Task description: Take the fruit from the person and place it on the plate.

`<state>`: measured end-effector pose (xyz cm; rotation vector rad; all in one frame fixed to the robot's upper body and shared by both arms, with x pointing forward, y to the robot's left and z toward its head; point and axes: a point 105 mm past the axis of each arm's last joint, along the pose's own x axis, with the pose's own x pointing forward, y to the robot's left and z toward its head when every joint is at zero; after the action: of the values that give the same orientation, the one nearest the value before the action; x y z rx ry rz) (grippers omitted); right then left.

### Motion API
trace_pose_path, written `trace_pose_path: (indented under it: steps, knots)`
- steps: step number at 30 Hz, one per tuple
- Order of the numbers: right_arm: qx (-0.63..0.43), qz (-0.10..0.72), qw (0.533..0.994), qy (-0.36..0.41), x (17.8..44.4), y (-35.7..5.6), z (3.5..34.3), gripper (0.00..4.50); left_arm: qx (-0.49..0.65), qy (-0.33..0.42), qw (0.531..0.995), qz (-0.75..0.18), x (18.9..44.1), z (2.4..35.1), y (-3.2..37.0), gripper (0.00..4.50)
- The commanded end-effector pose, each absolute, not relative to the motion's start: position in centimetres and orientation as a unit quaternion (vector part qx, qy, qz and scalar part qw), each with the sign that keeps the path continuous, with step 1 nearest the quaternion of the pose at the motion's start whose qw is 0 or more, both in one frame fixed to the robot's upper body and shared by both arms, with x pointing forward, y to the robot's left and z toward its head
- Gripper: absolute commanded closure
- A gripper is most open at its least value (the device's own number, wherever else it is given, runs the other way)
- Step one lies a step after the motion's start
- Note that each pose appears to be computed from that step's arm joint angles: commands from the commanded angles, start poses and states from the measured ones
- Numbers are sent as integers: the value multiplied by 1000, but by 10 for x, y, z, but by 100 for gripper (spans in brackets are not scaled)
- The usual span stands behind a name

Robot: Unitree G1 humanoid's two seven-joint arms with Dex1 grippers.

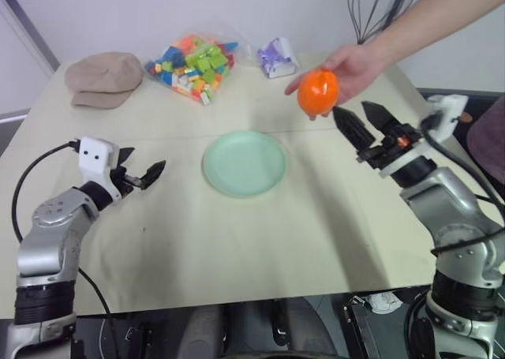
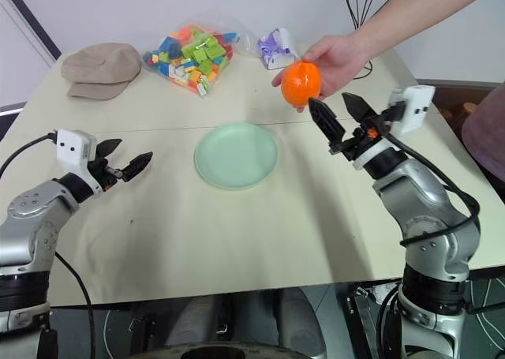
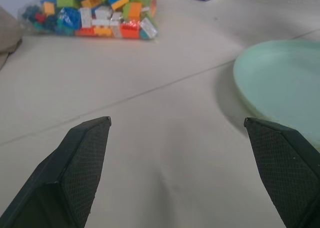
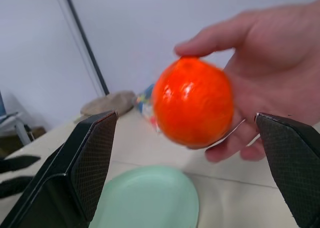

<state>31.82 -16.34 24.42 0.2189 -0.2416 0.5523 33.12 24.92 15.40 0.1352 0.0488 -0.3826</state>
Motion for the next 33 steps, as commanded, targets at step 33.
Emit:
trace_pose_path:
  steps: [33]
  knots:
    - [38,385,912,-138,349,-111,254,171,73,9,982,-175,320,156,249,0]
